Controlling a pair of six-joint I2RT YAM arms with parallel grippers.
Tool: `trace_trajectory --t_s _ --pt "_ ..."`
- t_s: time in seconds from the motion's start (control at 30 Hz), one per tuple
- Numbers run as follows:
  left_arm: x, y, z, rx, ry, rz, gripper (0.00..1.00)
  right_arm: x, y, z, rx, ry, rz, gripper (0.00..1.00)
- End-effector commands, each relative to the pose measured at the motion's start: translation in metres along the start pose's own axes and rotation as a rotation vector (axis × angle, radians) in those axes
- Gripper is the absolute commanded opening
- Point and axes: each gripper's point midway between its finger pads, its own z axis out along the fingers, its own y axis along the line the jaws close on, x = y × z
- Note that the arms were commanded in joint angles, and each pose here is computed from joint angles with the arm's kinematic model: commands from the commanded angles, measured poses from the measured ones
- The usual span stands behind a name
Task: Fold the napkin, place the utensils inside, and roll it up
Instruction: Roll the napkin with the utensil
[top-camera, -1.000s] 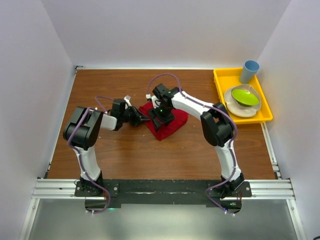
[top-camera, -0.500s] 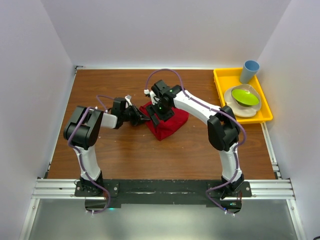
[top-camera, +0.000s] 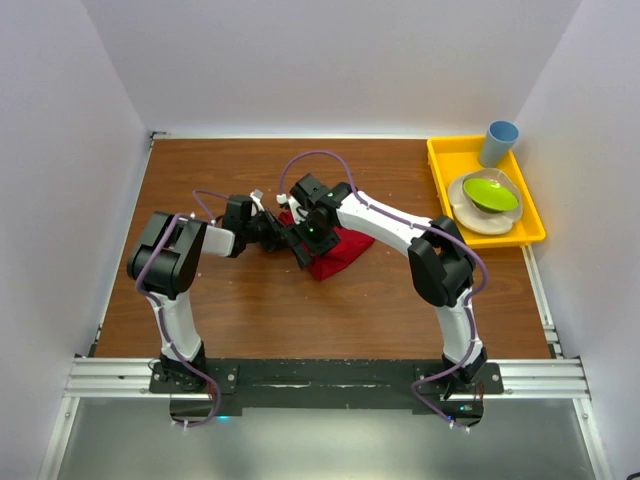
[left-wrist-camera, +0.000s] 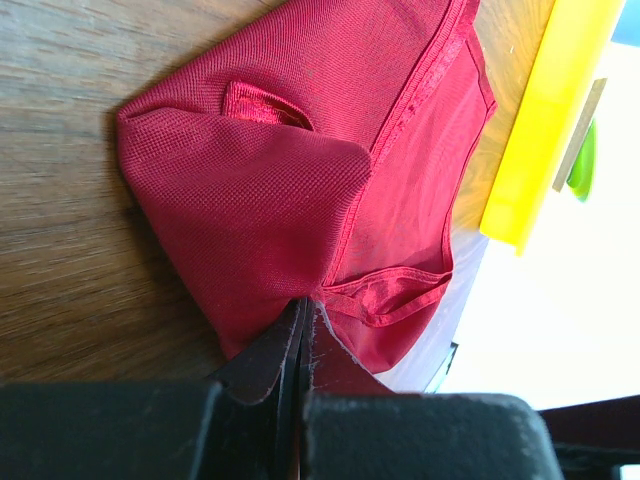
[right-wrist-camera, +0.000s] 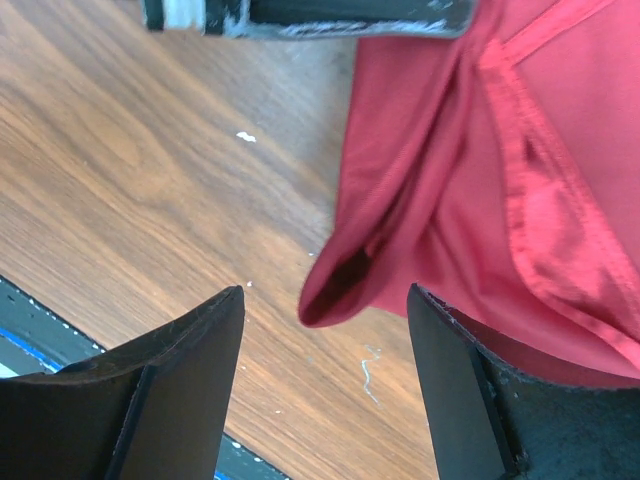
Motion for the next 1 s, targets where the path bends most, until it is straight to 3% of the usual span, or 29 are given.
trace_trajectory --t_s 0.0,0.17,0.27,0.3,0.43,0.6,0.83,0.93,0.97 --pt "0.055 0.119 -0.012 -0.426 0.106 -0.11 0.0 0.002 -0.001 0.005 0.022 -0.005 0.019 0.69" --pt "0.056 0.12 -0.012 -0.429 0.111 -0.111 0.0 0.015 -0.006 0.016 0.041 0.041 0.036 0.62" --pt "0.056 0.119 -0.013 -0.428 0.113 -0.107 0.0 0.019 -0.011 0.017 0.058 0.041 0.051 0.48" --pt "0.056 0.119 -0.013 -0.428 0.112 -0.104 0.0 0.017 -0.014 0.016 0.072 0.032 0.06 0.38" --pt "0.055 0.12 -0.013 -0.432 0.115 -0.099 0.0 0.02 -0.027 0.012 0.092 0.031 0.09 0.21" --pt "0.053 0.119 -0.011 -0.433 0.119 -0.095 0.0 0.026 -0.049 0.007 0.095 0.013 0.15 0.16" --pt "0.051 0.119 -0.009 -0.442 0.125 -0.087 0.0 0.064 -0.07 0.043 0.068 0.095 0.191 0.04" --pt "0.052 0.12 -0.008 -0.446 0.134 -0.084 0.0 0.067 -0.068 0.046 0.057 0.104 0.19 0.04" --pt "0.051 0.119 -0.008 -0.444 0.135 -0.082 0.0 0.068 -0.071 0.042 0.076 0.113 0.183 0.11"
